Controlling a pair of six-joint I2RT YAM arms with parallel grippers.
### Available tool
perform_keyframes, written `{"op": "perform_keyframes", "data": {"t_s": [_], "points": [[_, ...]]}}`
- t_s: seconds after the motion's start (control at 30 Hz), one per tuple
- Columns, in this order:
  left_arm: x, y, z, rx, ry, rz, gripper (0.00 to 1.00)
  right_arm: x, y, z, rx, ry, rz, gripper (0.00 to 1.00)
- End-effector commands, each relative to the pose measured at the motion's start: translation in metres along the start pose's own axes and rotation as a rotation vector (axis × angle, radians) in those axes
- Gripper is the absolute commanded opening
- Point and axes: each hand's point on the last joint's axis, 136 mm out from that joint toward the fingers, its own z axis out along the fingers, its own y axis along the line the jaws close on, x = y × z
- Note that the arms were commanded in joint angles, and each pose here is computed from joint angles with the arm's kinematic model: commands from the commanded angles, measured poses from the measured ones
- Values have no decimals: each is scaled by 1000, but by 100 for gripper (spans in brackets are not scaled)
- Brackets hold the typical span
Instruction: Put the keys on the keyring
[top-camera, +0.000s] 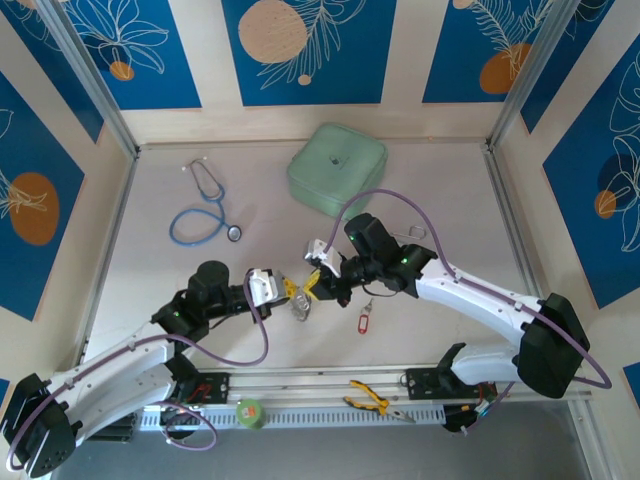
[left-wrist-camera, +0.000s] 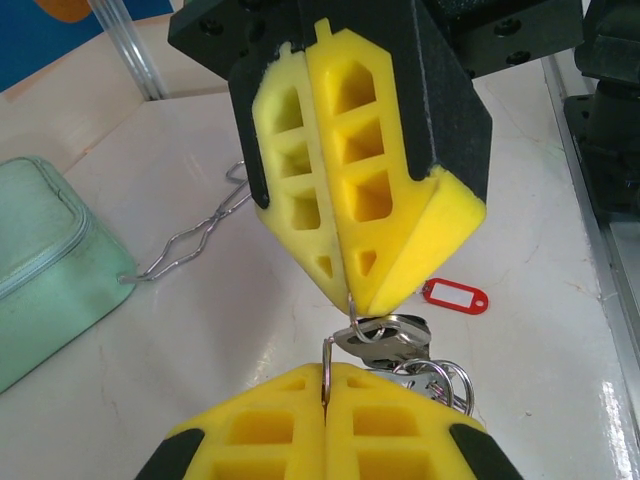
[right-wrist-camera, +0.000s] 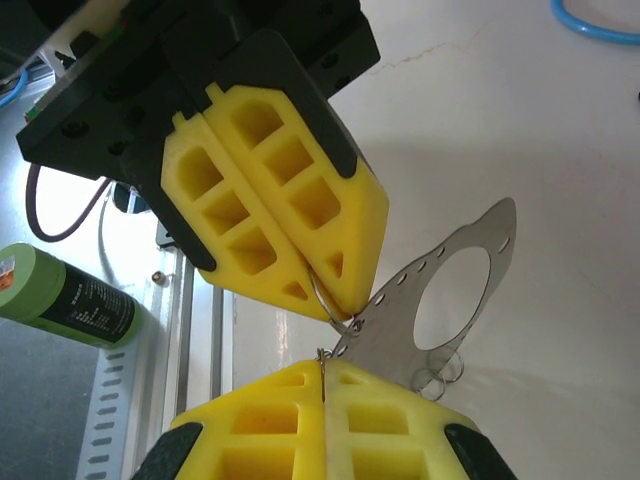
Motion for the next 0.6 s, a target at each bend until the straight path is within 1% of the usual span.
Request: {"op": "perform_keyframes", "data": {"t_s": [0.0, 0.4, 0.57], "points": [[-10, -6, -1, 31, -35, 13, 0, -19, 3, -2, -9, -39, -56, 0], [-9, -7, 0, 36, -32, 12, 0, -21, 3, 2, -21, -40, -60, 0], [-10, -7, -1, 39, -36, 13, 0, -20, -3, 3, 7, -35, -39, 0]]}}
